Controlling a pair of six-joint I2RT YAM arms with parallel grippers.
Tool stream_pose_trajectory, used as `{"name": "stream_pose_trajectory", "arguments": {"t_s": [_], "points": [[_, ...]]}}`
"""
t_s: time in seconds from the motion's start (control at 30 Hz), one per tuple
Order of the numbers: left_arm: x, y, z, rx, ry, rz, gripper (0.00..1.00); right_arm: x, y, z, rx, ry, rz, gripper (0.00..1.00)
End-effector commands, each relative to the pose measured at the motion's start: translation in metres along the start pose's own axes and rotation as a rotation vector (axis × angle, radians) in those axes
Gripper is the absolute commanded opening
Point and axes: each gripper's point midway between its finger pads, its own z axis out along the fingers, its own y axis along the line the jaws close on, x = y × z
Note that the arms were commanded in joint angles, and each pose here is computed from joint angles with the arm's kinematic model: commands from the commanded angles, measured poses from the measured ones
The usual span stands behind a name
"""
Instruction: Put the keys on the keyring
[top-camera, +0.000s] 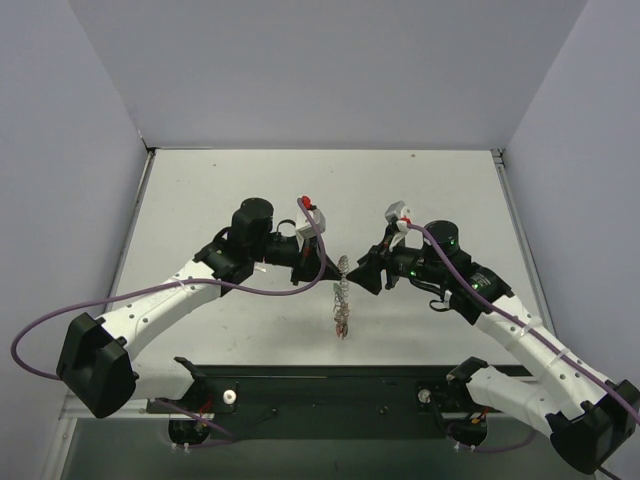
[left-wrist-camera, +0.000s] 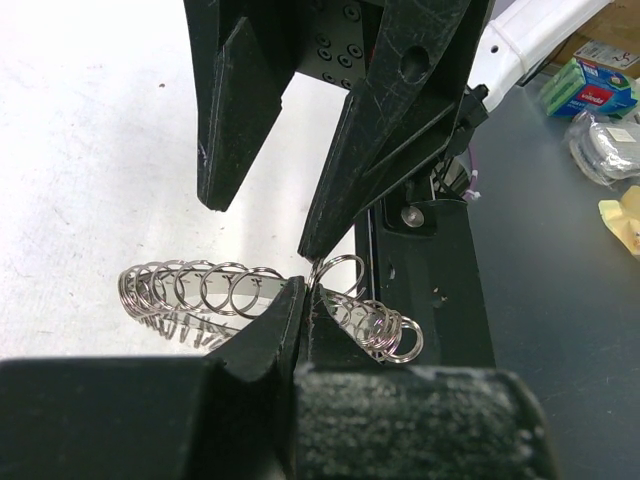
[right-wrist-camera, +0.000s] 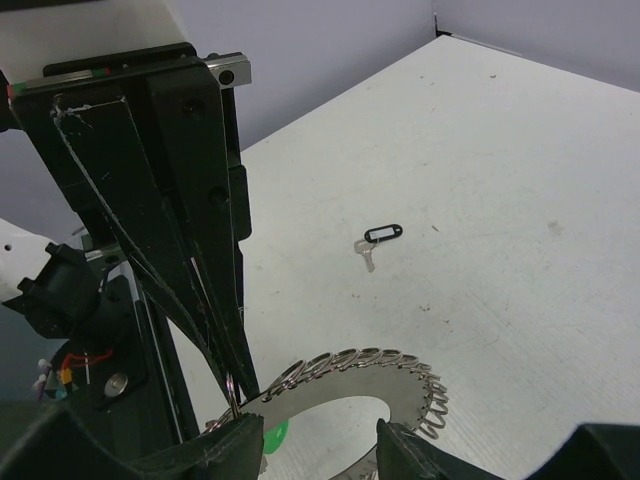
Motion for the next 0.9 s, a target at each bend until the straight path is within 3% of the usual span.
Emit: {"name": "stream_pose_trajectory", "arguments": {"t_s": [0.0, 0.87], "points": [[-0.035, 0.004, -0.003, -0.046, -0.086, 0.111, 0.00, -0.025, 0.037, -0.008, -0.175, -0.051, -0.044, 0.50], [-0.034, 0.024, -0.001, -0.135, -0.088, 0.081, 0.00, -0.014, 0.058, -0.015, -0.284, -0.005, -0.028, 0.52]]}}
